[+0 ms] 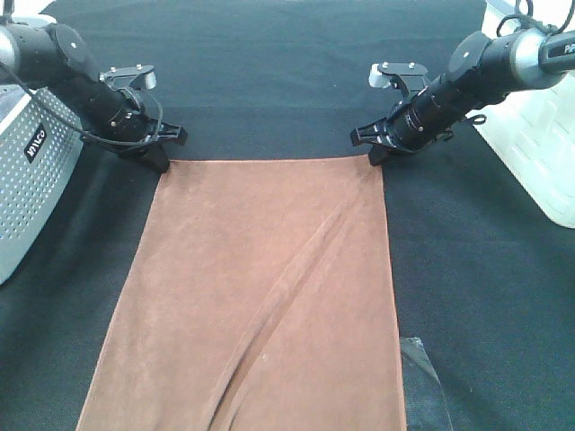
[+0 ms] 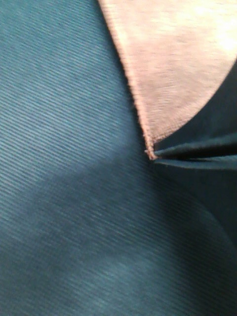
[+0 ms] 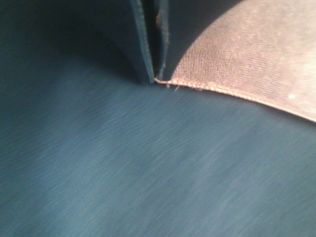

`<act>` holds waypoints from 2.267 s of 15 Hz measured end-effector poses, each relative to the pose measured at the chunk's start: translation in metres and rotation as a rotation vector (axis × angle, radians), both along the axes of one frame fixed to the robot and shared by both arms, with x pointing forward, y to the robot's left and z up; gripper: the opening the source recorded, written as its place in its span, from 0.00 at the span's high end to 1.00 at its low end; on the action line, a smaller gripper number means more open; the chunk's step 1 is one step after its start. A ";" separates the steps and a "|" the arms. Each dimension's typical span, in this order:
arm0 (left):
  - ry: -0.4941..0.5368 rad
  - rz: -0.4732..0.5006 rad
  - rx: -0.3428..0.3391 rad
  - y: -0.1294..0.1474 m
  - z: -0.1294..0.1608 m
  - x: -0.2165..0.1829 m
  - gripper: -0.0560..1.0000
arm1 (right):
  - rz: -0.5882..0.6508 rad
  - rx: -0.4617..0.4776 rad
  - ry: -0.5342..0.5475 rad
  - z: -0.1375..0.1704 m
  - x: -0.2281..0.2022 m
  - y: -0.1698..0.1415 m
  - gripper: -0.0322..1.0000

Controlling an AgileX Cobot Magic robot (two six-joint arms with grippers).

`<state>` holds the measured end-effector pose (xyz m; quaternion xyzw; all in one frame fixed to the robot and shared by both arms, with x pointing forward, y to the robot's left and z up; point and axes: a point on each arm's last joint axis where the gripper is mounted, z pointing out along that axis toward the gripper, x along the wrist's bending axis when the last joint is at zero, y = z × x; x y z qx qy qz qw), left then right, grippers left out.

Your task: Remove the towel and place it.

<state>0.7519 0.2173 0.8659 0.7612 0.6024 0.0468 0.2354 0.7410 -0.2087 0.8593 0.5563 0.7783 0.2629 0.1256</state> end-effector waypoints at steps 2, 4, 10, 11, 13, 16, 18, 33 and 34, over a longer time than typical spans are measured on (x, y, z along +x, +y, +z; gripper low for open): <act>-0.067 -0.007 0.012 -0.005 0.000 0.005 0.95 | 0.018 -0.049 -0.074 0.004 0.012 -0.002 0.97; -0.135 0.010 0.016 -0.008 -0.002 0.012 0.95 | 0.051 -0.104 -0.152 0.010 0.018 -0.003 0.97; -0.297 -0.023 0.047 -0.018 0.002 0.049 0.95 | 0.133 -0.242 -0.374 0.021 0.031 -0.006 0.97; -0.308 -0.022 0.046 -0.019 -0.002 0.053 0.95 | 0.119 -0.242 -0.400 0.023 0.033 -0.006 0.97; -0.367 -0.017 0.045 -0.023 -0.003 0.061 0.95 | 0.063 -0.228 -0.457 0.019 0.038 -0.008 0.97; -0.469 -0.004 0.082 -0.029 -0.003 0.068 0.95 | 0.023 -0.222 -0.493 0.007 0.046 -0.009 0.97; -0.527 0.040 0.083 -0.030 -0.004 0.072 0.95 | 0.005 -0.210 -0.540 0.008 0.059 -0.007 0.97; -0.707 0.076 0.103 -0.032 -0.047 0.079 0.95 | -0.101 -0.126 -0.593 -0.035 0.083 -0.003 0.97; -0.707 0.076 0.103 -0.032 -0.047 0.079 0.95 | -0.100 -0.128 -0.591 -0.037 0.083 -0.003 0.97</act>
